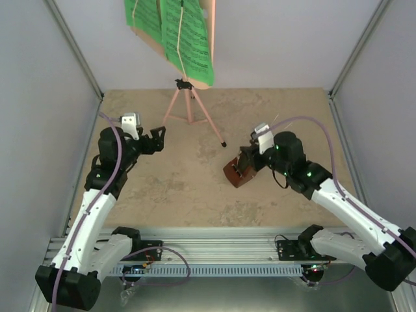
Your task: Pack up the instrument practice props
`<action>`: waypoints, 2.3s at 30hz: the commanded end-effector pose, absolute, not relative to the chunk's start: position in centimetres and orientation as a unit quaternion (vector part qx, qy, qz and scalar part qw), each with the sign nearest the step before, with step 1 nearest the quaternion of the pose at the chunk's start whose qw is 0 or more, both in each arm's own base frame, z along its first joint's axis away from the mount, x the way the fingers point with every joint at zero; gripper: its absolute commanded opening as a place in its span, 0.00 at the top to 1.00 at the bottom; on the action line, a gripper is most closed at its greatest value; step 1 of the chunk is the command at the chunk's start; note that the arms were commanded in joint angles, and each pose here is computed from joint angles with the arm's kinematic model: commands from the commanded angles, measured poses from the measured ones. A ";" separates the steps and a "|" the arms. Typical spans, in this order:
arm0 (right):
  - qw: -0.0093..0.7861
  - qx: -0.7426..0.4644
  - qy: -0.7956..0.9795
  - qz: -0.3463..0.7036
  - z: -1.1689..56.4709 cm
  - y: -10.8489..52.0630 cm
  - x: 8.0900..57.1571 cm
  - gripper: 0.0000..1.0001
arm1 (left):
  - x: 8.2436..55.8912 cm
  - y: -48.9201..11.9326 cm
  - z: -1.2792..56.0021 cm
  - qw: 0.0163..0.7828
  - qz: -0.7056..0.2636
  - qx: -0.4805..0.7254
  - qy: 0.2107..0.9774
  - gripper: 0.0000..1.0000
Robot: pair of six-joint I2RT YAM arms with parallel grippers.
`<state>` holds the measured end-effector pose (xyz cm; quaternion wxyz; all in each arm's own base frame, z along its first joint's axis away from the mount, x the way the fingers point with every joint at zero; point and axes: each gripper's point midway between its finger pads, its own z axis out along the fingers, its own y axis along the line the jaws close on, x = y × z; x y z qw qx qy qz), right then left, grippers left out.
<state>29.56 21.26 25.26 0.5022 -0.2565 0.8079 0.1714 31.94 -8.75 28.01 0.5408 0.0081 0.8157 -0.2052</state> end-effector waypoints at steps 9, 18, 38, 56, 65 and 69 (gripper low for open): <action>0.527 -0.344 0.722 0.286 25.7 27.8 22.4 0.69 | 31.9 -9.8 32.5 0.635 -0.226 0.055 0.737 0.03; 0.518 -0.373 0.722 0.266 23.3 32.1 21.2 0.69 | 32.1 -9.7 30.6 0.623 -0.197 0.076 0.753 0.04; 0.574 -0.308 0.717 0.249 28.3 30.0 21.2 0.02 | 32.0 -9.4 29.6 0.611 -0.196 0.063 0.765 0.01; 0.629 -0.322 0.608 0.362 23.2 27.2 16.1 0.02 | 32.3 -9.5 29.0 0.600 -0.194 0.062 0.773 0.01; 0.626 -0.347 0.599 0.357 21.9 28.4 16.0 0.02 | 32.4 -9.5 29.0 0.599 -0.193 0.063 0.775 0.01; 0.627 -0.349 0.602 0.350 21.5 28.5 16.2 0.02 | 32.4 -9.5 29.0 0.599 -0.194 0.063 0.775 0.01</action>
